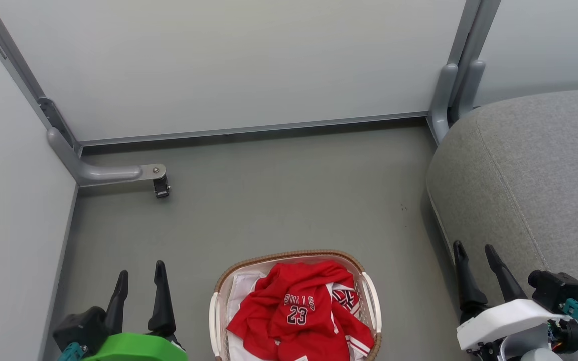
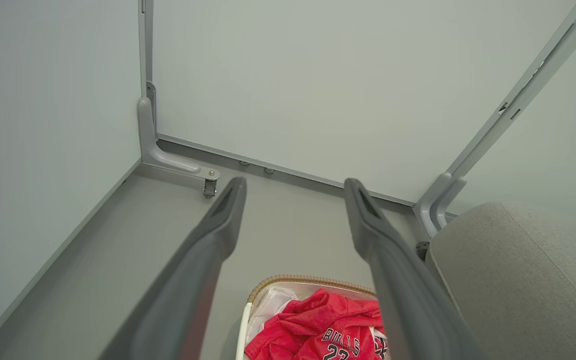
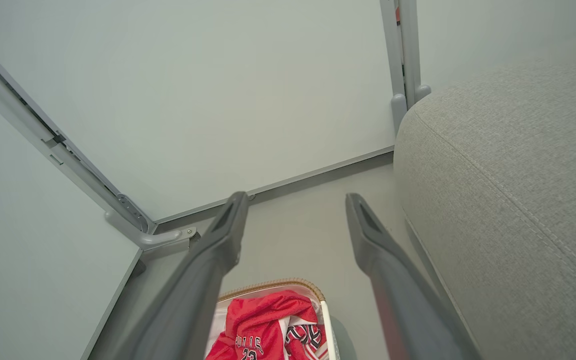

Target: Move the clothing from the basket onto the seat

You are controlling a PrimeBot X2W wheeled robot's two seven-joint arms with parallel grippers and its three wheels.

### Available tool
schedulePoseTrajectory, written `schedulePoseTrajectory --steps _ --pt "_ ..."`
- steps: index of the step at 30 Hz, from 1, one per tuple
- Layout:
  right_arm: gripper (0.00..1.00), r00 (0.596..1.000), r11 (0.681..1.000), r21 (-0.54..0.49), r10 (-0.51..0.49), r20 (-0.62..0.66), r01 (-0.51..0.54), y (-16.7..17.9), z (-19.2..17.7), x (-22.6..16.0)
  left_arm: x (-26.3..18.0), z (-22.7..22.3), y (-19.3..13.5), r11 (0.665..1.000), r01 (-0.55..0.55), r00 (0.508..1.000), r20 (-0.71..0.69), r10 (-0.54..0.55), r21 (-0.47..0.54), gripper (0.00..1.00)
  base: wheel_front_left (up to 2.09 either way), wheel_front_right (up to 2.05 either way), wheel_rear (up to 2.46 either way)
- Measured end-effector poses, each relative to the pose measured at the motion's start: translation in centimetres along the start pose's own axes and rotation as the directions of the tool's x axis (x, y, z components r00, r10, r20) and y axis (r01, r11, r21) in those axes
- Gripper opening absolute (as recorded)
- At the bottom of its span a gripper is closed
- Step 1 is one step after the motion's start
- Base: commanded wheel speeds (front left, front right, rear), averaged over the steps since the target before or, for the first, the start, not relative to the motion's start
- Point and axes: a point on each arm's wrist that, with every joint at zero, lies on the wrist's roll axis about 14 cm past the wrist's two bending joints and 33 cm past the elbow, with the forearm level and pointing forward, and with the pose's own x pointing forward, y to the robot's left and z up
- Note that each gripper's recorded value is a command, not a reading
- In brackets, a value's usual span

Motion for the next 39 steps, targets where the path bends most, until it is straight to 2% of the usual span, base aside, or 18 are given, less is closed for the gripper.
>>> schedulePoseTrajectory --steps 19,39 --pt "1.00 0.999 0.986 -0.160 0.050 -0.005 -0.050 1.0 -0.4 0.1 -0.6 -1.2 0.1 0.993 0.008 1.000 -0.019 -0.006 0.117 1.00 0.00 0.00 0.00" --pt "1.00 0.995 0.948 -0.302 0.099 -0.026 -0.102 1.8 -1.3 0.0 -1.1 -2.2 0.0 0.970 0.029 0.999 -0.029 -0.022 0.240 1.00 0.00 0.00 0.00"
